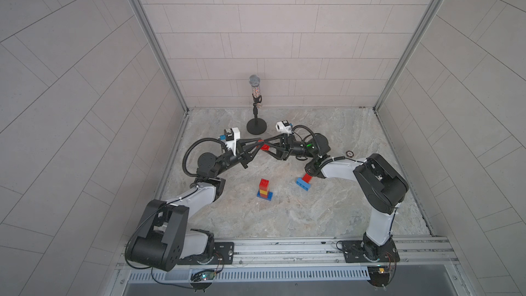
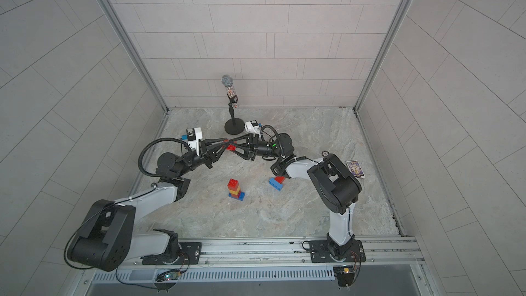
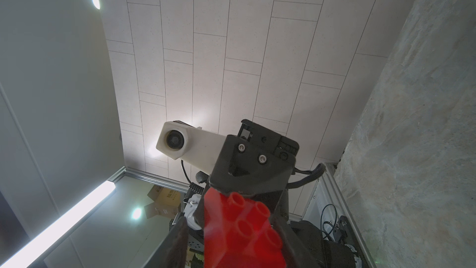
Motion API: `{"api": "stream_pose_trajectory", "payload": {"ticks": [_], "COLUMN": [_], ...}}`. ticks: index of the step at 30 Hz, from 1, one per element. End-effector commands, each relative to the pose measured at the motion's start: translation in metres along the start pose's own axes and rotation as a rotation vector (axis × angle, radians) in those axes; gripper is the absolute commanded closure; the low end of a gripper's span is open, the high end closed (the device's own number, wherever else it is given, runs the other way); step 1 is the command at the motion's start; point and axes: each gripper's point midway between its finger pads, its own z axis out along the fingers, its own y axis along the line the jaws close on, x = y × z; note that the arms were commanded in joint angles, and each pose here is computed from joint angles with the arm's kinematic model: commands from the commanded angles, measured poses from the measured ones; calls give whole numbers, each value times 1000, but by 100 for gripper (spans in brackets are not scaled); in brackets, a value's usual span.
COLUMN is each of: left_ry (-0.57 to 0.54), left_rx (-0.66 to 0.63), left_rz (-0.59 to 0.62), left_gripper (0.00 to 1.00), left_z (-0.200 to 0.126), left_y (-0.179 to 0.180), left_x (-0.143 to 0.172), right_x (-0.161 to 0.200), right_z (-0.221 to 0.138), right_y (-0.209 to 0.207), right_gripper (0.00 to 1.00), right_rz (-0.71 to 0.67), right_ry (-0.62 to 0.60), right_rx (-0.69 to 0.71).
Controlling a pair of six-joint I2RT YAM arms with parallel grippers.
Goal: Assemble the number 1 with lego
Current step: Adjust the lego brick.
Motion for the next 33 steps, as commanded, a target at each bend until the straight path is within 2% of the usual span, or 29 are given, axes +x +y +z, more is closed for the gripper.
{"api": "stream_pose_trajectory", "payload": {"ticks": [1,10,16,17,19,23,24,25,33], "left_ry": [7,13,16,15,8,-5,-7,-10,-16], "left_rx": [35,39,33,30,13,-13,-17,-17,-11], "left_rz": [22,17,9,6,-1,-7,-9,-10,-29], "left_gripper": [99,99,93,90,75,53,4,0,0], "left_z": [-1,-2,-3,-3,-4,-5,-6,-6,-5], "left_y": [-7,-8,-8,-7,-5,-2,-1,-1,-3], "left_x": [5,7,10,10,10,8,7,6,3], "right_x": [3,1,2,2,5,7,8,9,15], "right_z": [1,0,-1,-1,-1,-2,-2,-2,-6], "right_y": [31,31,28,28,26,19,16,14,-12], "right_gripper": [49,65,72,74,77,82,83,85,94], "right_rz": [-38,-37,-44,-47,-52,-57,-59,-63,-86], "right_ry": [-9,-25,-28,-27,-22,-11,-7,-1,52], "right_rx": [-63,-66,-61,-59,-56,-44,-39,-34,12]}}
